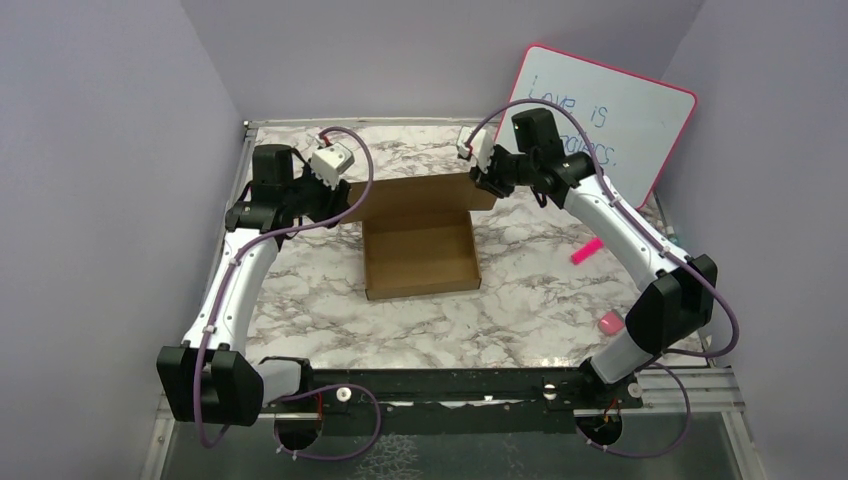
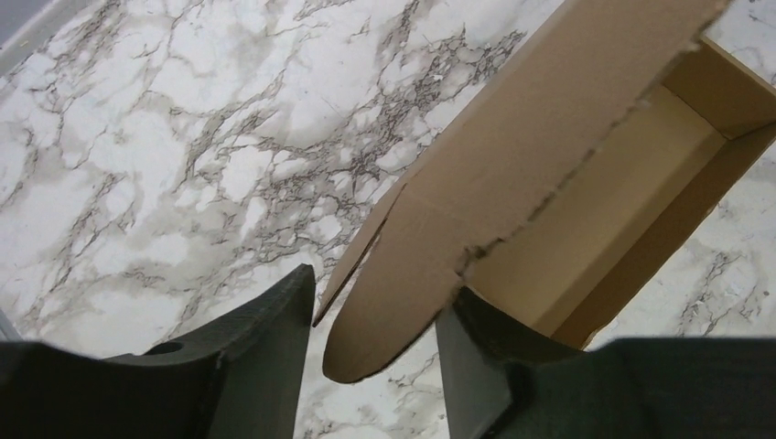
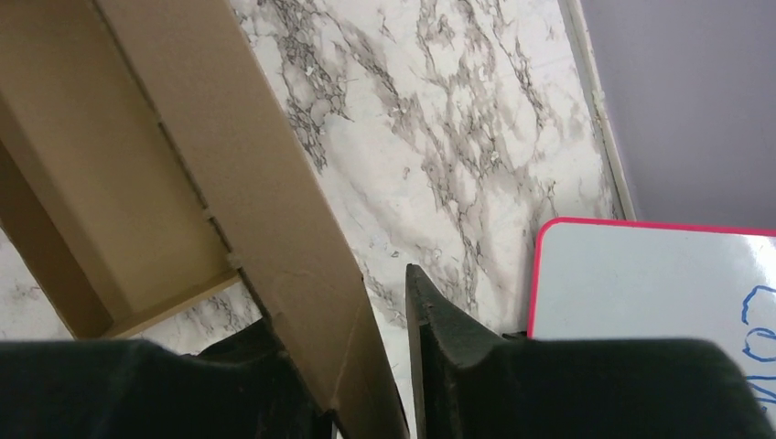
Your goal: Fold the paper box
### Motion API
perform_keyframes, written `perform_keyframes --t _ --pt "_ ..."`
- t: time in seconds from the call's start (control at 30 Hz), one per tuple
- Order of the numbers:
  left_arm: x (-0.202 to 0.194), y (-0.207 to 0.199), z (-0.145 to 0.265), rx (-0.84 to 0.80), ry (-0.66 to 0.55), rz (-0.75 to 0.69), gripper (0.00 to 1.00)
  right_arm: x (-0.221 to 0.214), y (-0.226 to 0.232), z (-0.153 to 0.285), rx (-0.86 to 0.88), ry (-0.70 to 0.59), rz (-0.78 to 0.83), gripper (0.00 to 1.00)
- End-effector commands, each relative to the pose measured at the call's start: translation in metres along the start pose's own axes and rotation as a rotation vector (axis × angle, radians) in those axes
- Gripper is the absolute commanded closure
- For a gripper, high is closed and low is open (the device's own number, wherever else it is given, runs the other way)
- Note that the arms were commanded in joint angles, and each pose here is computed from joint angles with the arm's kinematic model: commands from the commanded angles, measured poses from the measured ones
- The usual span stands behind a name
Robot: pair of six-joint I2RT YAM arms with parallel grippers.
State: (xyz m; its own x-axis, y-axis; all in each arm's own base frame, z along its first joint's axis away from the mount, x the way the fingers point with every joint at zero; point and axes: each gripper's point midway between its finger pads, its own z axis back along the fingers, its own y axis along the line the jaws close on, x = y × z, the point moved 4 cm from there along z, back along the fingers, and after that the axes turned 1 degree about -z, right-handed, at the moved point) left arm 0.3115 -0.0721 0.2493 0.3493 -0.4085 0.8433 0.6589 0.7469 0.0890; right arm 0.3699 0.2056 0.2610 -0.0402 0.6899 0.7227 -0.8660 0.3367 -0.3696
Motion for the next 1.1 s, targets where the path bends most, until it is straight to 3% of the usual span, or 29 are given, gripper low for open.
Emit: perform_keyframes --t 0.0,0.13,0.33,0.63,1.07 --pt "0.022 0.003 0.006 -0.008 -0.080 -0.139 0.44 -0.001 -0.007 0.003 -0.034 -0.014 -0.001 0.63" --pt "0.024 0.007 0.011 0.016 -0.089 -0.239 0.36 -0.005 -0.012 0.013 -0.055 -0.021 0.003 0.57" --pt "0.029 0.004 0.009 -0.032 -0.118 -0.334 0.34 -0.009 -0.014 0.018 -0.047 -0.049 0.002 0.57" --pt "0.036 0.007 0.003 -0.101 -0.111 -0.429 0.34 -0.007 -0.014 0.013 -0.009 -0.057 0.000 0.66" --pt "0.025 0.006 -0.011 -0.220 -0.063 -0.399 0.50 -0.009 -0.014 0.006 0.012 -0.054 -0.006 0.86"
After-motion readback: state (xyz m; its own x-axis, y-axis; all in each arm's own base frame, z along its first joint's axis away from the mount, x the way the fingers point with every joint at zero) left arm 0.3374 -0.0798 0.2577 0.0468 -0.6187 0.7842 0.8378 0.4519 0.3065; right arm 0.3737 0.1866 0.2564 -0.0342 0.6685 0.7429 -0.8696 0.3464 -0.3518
